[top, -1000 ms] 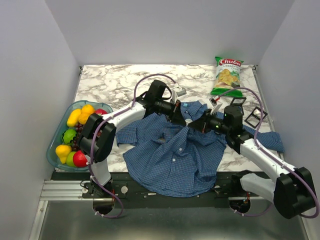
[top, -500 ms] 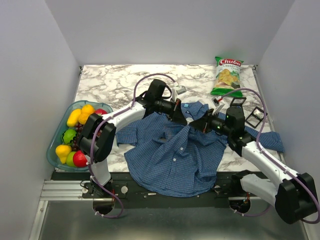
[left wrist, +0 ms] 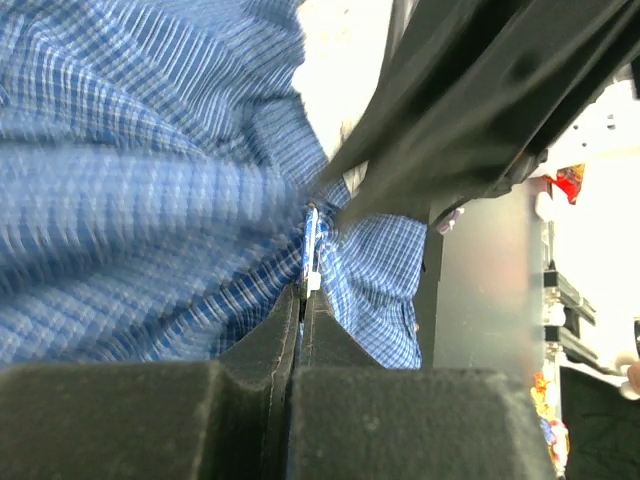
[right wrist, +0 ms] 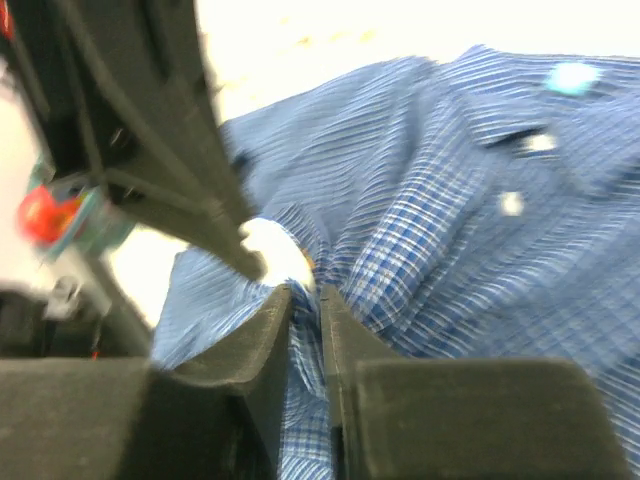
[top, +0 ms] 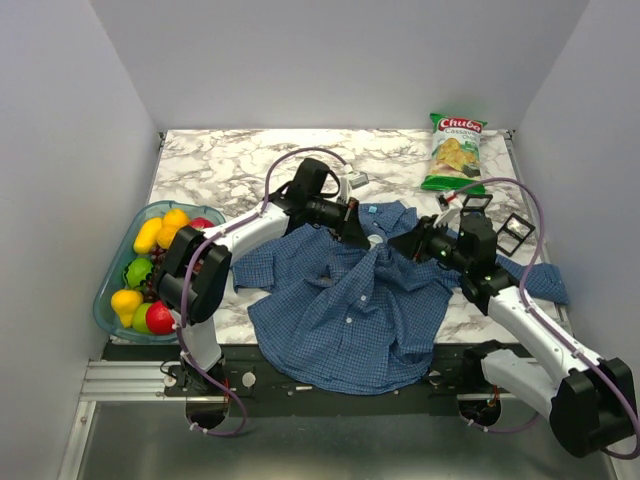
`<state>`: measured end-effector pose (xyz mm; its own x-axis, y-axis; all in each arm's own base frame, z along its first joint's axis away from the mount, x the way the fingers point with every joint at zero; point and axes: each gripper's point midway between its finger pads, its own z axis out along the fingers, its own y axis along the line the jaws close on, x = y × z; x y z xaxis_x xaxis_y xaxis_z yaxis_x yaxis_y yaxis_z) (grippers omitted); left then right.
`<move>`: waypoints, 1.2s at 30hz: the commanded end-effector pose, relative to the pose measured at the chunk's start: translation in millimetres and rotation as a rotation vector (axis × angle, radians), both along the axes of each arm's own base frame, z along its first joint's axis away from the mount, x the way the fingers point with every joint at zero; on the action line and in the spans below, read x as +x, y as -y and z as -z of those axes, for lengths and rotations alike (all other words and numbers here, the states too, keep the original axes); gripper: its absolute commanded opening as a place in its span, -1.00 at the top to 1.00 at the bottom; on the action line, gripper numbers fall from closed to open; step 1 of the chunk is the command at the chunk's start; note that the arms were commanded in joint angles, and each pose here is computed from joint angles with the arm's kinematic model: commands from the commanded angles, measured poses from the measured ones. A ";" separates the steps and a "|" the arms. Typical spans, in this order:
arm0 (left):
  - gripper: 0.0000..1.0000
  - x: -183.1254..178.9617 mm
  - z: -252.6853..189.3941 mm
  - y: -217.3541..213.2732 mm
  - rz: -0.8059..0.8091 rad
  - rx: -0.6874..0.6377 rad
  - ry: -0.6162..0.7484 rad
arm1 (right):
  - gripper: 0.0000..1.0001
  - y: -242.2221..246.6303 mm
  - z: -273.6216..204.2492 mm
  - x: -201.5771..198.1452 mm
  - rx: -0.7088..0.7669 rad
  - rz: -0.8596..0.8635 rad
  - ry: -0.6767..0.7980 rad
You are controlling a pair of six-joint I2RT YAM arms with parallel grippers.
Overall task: Pin the brooch onto the clothing
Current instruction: Pin the brooch to the clothes.
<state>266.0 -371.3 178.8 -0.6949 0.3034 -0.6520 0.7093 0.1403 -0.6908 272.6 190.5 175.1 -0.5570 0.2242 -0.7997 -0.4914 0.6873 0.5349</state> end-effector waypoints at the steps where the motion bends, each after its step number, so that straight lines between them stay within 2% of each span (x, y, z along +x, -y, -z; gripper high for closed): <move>1: 1.00 7.9 19.5 -22.9 -0.071 0.082 -0.074 | 0.24 31.6 -10.5 19.9 -0.051 0.165 0.061; 2: 1.00 9.2 18.7 -23.7 -0.078 0.085 -0.067 | 0.09 32.4 -11.2 19.3 -0.056 0.168 0.063; 6: 1.00 17.2 23.1 -29.2 -0.127 0.144 -0.023 | -0.22 41.7 -23.7 20.4 -0.091 0.206 0.094; 8: 1.00 22.2 25.8 -33.6 -0.147 0.182 0.022 | -0.30 49.5 -18.3 20.2 -0.131 0.235 0.067; 11: 1.00 33.4 32.1 -42.9 -0.206 0.276 0.110 | -0.32 62.3 -16.7 26.3 -0.190 0.294 0.035; 16: 1.00 28.2 34.9 -40.0 -0.218 0.358 0.204 | -0.36 103.2 1.4 46.3 -0.273 0.440 -0.086; 18: 0.86 29.9 37.5 -41.2 -0.228 0.397 0.247 | -0.36 118.7 -4.8 57.0 -0.293 0.493 -0.089; 21: 0.36 24.0 38.4 -37.5 -0.206 0.421 0.276 | -0.36 140.4 -5.0 70.5 -0.336 0.551 -0.123; 22: 0.00 24.7 34.8 -37.6 -0.213 0.418 0.279 | -0.36 150.6 2.6 75.6 -0.348 0.573 -0.155; 23: -0.13 27.8 33.0 -39.5 -0.231 0.424 0.288 | -0.36 155.4 2.5 79.3 -0.346 0.584 -0.163; 24: -0.37 33.6 31.6 -43.6 -0.261 0.441 0.308 | -0.36 159.0 1.2 83.9 -0.341 0.591 -0.169; 25: -0.72 36.2 26.5 -46.7 -0.279 0.443 0.328 | -0.35 166.0 1.6 87.7 -0.341 0.612 -0.178; 26: -0.85 42.2 24.3 -52.4 -0.306 0.449 0.334 | -0.35 167.5 7.9 91.5 -0.353 0.614 -0.199; 28: -0.97 51.7 16.8 -61.0 -0.361 0.448 0.349 | -0.35 189.7 4.2 100.0 -0.392 0.680 -0.200; 33: -0.98 80.7 17.5 -87.8 -0.510 0.477 0.327 | -0.31 222.7 27.2 120.9 -0.433 0.736 -0.293; 36: -0.97 93.0 36.4 -100.9 -0.547 0.543 0.273 | -0.30 239.7 38.6 130.8 -0.498 0.768 -0.333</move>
